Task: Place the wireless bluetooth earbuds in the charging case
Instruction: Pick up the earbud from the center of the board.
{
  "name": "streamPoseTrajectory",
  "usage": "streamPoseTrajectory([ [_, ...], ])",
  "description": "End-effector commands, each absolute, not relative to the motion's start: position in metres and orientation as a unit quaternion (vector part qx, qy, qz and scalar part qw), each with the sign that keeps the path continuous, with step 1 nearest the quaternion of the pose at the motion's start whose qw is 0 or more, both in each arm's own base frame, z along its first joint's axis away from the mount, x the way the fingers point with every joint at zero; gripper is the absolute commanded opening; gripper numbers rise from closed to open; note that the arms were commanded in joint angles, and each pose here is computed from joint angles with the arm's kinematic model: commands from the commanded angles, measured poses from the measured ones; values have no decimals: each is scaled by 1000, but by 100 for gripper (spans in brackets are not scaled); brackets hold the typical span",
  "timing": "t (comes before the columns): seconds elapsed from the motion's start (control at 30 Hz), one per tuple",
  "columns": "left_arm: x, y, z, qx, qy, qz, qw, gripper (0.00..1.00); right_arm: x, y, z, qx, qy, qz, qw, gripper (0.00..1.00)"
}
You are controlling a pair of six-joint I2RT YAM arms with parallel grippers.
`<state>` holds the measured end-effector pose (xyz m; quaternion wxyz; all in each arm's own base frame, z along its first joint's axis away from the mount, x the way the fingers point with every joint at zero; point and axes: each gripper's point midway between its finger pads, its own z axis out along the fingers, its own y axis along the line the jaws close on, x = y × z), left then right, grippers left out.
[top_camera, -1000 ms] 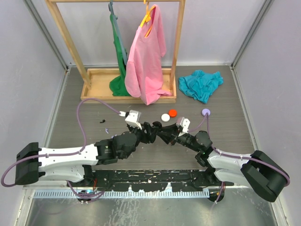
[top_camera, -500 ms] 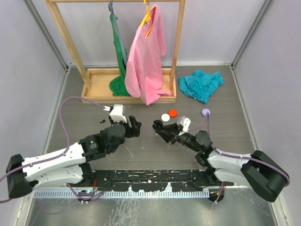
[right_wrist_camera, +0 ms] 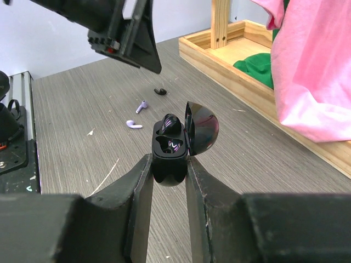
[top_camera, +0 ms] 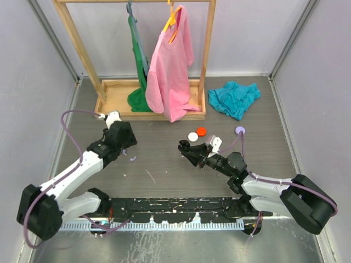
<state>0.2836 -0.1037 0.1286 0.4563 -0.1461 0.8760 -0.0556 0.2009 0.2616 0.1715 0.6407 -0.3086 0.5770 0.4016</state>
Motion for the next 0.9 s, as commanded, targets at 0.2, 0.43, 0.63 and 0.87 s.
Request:
streamPoseTrajectory([
  [0.2,321,-72,79,-146,920,-33,363,61,205,262,191,-297,555,404,664,1],
  [0.43,349,-61,64,-145,929,-32,339,62,206,262,190,-297,556,403,663,1],
  [0.63,360,-54,49,-141,937,-22,319,62,206,262,190,-296,558,402,663,1],
  [0.87,340,-55,32,-155,953,-21,260,58,207,262,189,-296,559,400,663,1],
])
